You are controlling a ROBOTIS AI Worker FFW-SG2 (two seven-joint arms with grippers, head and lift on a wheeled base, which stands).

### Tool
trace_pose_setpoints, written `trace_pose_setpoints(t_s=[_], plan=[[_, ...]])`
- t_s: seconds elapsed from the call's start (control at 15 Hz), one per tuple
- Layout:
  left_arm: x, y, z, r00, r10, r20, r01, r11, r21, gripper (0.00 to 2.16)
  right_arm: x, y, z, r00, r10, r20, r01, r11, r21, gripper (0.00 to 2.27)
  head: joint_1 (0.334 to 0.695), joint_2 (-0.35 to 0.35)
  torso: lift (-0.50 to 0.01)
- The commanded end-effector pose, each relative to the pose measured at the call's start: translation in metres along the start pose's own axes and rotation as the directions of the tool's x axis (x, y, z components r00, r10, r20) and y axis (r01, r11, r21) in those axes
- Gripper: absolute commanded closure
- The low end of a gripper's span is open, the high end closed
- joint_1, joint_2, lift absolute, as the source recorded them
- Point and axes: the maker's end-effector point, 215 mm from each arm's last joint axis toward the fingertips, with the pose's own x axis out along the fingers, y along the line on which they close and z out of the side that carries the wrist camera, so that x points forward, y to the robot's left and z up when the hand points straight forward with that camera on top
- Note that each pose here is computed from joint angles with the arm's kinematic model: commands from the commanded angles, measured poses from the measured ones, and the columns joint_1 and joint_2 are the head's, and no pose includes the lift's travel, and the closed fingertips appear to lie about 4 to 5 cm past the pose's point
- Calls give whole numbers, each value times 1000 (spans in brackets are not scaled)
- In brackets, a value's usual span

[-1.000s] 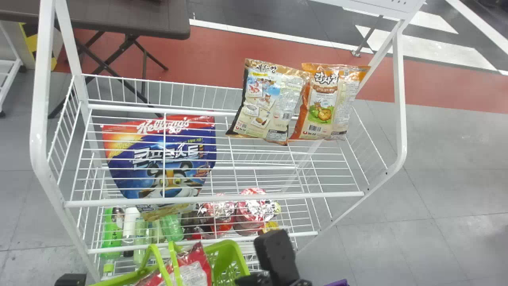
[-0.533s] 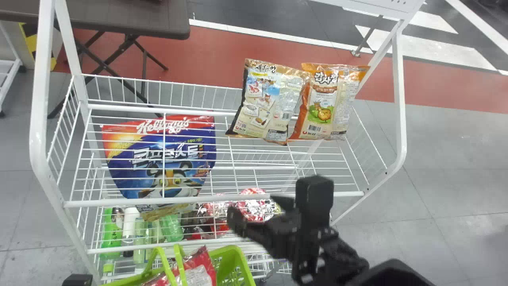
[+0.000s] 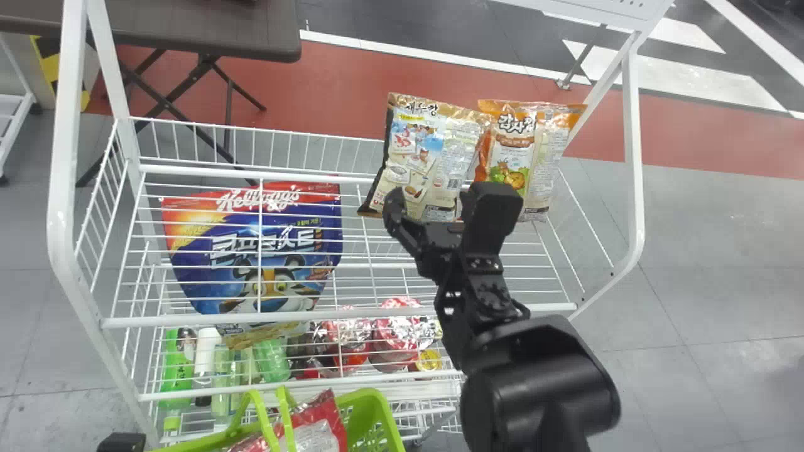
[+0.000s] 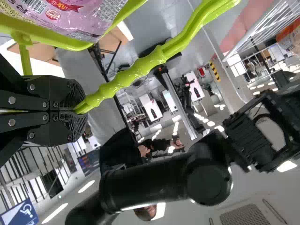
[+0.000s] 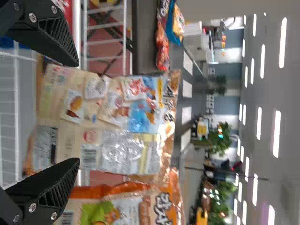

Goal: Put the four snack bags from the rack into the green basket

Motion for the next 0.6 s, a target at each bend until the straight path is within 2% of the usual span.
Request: trace_pose_setpoints(t_s=[0.0, 0.2, 0.33, 0.4, 0.47, 0.53], plan=[[-4, 1, 1, 1000, 3, 6, -3, 1000, -3, 2115, 19, -8, 8, 999, -26, 26, 27, 999, -20, 97, 695, -350, -6], [-4, 2, 2, 1000, 6, 8, -6, 1000, -2, 2115, 48, -28, 2, 998, -58, -3, 58, 998, -34, 97, 695, -350, -6], [-3, 3, 3, 1000, 12, 8, -12, 1000, -3, 2115, 58, -36, 0, 999, -35, -17, 35, 999, 4, 144, 695, -350, -6], [-3, 4, 3, 1000, 13, 8, -13, 1000, -6, 2115, 60, -37, -1, 1000, -18, -20, 18, 1000, 9, 394, 695, -350, -6], [-3, 4, 3, 1000, 14, 7, -14, 1000, -6, 2115, 60, -32, -3, 1000, 12, -25, -12, 1000, 7, 991, 695, -350, -6], [-2, 5, 2, 1000, 16, 7, -16, 1000, -7, 2115, 55, -25, -9, 999, 33, -34, -33, 999, 12, 1885, 695, -350, -6]])
